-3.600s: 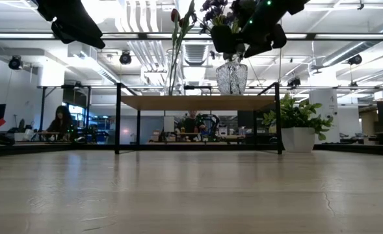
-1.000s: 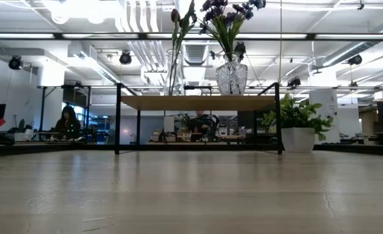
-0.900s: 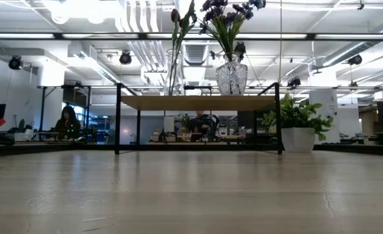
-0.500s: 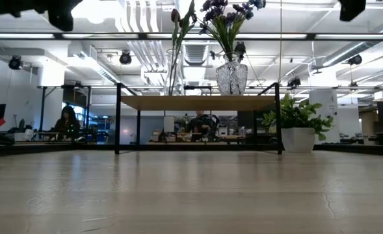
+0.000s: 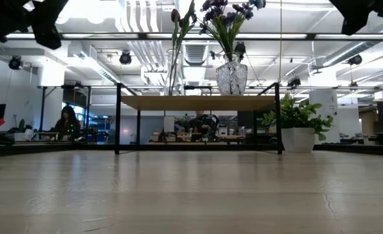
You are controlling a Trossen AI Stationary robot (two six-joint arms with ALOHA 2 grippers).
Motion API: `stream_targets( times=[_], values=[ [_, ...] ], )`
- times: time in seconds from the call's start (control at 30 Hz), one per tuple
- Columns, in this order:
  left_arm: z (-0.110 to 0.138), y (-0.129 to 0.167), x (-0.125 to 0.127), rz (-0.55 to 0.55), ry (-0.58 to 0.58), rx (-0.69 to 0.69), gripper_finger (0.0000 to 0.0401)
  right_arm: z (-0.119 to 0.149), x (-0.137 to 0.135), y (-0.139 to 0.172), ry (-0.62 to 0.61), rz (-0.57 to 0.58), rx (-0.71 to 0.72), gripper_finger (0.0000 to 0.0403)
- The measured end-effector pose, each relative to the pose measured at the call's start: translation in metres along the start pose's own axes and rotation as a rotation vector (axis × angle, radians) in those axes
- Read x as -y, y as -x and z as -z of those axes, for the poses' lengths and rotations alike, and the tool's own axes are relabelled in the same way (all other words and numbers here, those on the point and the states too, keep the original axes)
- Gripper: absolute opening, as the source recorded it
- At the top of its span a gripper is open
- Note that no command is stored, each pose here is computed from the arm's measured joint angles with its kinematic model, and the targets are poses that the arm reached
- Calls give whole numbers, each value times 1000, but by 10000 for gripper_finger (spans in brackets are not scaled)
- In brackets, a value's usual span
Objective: Pick and place flowers into a vace then onto a shelf
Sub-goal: Return to Home Position
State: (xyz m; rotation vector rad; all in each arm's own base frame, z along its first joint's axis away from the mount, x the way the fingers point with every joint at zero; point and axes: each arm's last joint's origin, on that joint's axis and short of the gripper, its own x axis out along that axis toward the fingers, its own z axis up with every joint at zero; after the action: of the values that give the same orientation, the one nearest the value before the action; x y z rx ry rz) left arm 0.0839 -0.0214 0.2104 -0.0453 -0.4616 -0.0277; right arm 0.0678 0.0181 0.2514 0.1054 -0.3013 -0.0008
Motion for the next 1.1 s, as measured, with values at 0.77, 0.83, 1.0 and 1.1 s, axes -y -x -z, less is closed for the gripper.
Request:
stream_targets(
  times=[0.77,0.83,1.0,1.1],
  values=[
    [7,-1,-2,71,-9,-52,164,40,16,-7,-40,-9,-38,301],
    [11,-1,-2,72,0,-92,164,41,16,-7,-38,-7,-38,301],
    [15,-1,-2,70,-10,-128,164,51,17,-7,-39,-4,-67,302],
    [20,0,-2,60,-13,-188,164,66,18,-6,-79,1,-102,301]
  ],
)
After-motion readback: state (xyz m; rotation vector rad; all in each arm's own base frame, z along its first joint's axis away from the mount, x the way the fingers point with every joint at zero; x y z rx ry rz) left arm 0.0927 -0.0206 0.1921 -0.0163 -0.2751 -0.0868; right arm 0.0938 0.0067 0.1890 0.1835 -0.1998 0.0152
